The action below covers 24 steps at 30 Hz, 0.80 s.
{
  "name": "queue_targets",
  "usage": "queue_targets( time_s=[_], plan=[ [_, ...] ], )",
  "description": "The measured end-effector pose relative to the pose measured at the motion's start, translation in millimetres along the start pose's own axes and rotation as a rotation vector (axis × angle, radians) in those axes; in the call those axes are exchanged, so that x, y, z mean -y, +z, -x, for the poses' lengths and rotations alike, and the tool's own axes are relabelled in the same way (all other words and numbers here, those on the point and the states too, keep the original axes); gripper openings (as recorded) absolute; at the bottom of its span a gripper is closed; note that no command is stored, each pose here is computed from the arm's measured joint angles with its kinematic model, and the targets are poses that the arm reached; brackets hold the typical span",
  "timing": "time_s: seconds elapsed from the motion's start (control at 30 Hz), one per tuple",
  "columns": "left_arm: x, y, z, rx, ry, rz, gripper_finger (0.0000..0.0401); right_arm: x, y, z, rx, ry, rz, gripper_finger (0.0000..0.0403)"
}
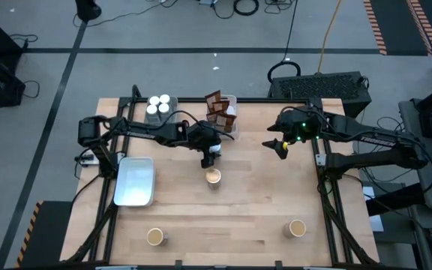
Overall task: Sort spices by type
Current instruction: Put the white seasoning bottle into the gray bin
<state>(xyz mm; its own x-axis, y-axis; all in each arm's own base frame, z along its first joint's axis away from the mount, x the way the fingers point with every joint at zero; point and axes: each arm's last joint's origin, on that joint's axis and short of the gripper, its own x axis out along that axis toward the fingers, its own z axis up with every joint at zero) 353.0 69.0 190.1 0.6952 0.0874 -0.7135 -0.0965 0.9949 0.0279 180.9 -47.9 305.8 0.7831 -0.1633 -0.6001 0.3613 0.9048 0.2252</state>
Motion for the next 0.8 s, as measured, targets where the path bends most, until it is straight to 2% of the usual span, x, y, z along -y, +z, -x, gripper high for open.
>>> queue_targets(
  time_s=[0.17, 0.43, 0.63, 0.8],
  plan=[
    [0.0, 0.1, 0.0, 0.001, 0.000, 0.000, 0.0287, 0.0, 0.1, -0.1, 0.001, -0.001, 0.000, 0.0320],
    [0.1, 0.3, 0.2, 0.003, -0.002, 0.004, 0.0210, 0.0, 0.0, -0.1, 0.000, -0.001, 0.000, 0.0320],
    [1.4, 4.4, 12.1, 0.017, -0.040, 0.006, 0.0210, 0.0, 0.0, -0.1, 0.000, 0.000, 0.001, 0.0320],
    [2.1, 9.7, 38.7, 0.024, -0.049, 0.006, 0.0210, 0.0, 0.0, -0.1, 0.000, 0.000, 0.006, 0.0320]
  ],
)
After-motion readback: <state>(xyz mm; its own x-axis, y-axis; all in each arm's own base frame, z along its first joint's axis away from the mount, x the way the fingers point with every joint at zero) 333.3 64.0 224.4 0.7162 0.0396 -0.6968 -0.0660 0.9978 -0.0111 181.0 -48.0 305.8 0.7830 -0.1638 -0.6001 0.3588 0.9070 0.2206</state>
